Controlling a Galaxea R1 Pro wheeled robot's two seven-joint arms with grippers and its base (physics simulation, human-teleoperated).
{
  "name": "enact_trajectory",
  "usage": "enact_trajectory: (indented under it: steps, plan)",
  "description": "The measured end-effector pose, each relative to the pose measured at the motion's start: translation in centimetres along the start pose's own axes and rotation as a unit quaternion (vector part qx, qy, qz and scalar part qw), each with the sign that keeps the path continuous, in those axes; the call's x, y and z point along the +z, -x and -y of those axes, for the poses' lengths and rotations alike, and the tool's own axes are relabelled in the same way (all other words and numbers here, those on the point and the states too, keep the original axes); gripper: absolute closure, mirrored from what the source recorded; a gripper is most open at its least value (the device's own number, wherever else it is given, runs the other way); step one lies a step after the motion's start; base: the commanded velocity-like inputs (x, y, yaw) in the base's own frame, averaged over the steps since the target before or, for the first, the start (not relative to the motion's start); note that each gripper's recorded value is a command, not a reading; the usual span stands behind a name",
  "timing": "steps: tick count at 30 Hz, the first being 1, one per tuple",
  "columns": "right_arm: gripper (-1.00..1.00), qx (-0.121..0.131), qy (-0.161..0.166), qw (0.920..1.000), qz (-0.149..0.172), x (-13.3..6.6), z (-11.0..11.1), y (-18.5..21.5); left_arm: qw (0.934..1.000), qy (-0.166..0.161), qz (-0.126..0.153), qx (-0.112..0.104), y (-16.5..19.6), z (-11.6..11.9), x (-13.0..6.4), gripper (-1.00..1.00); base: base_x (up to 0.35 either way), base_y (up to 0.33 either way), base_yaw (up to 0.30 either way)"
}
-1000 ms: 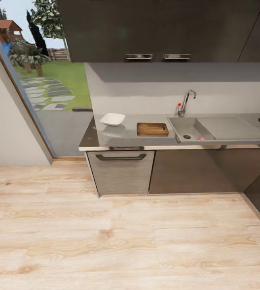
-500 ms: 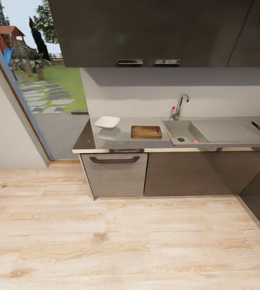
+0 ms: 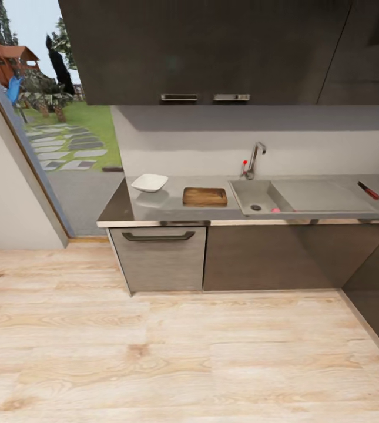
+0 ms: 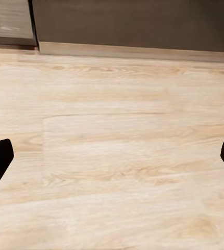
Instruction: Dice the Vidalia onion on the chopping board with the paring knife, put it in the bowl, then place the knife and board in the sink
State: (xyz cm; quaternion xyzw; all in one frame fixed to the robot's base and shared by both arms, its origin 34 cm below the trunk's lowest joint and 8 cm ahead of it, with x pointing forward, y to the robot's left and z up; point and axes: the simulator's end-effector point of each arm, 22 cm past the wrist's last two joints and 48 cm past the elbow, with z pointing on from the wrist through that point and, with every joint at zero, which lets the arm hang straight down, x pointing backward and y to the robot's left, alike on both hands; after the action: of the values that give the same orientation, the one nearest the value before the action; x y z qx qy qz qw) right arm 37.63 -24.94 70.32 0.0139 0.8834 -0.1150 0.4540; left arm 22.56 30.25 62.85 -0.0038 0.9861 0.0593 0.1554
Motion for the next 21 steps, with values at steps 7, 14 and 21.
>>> enact_trajectory:
  steps: [7,14,21]
  plan:
    - [-1.00,0.001,0.000,1.0000,0.006,0.1,0.0,0.4,1.0000,0.000,0.006,0.000,0.4,0.0,0.0,-1.00,0.000,-0.039,-0.001]
    - [-1.00,0.003,-0.001,0.9999,0.011,0.2,0.0,0.9,0.9999,0.000,0.011,-0.001,0.9,0.0,0.0,-1.00,0.000,-0.003,-0.069]
    - [-1.00,0.004,-0.001,0.9999,0.017,0.3,0.0,1.3,0.9999,0.000,0.017,-0.002,1.3,-0.1,0.0,-1.00,0.000,0.000,-0.121]
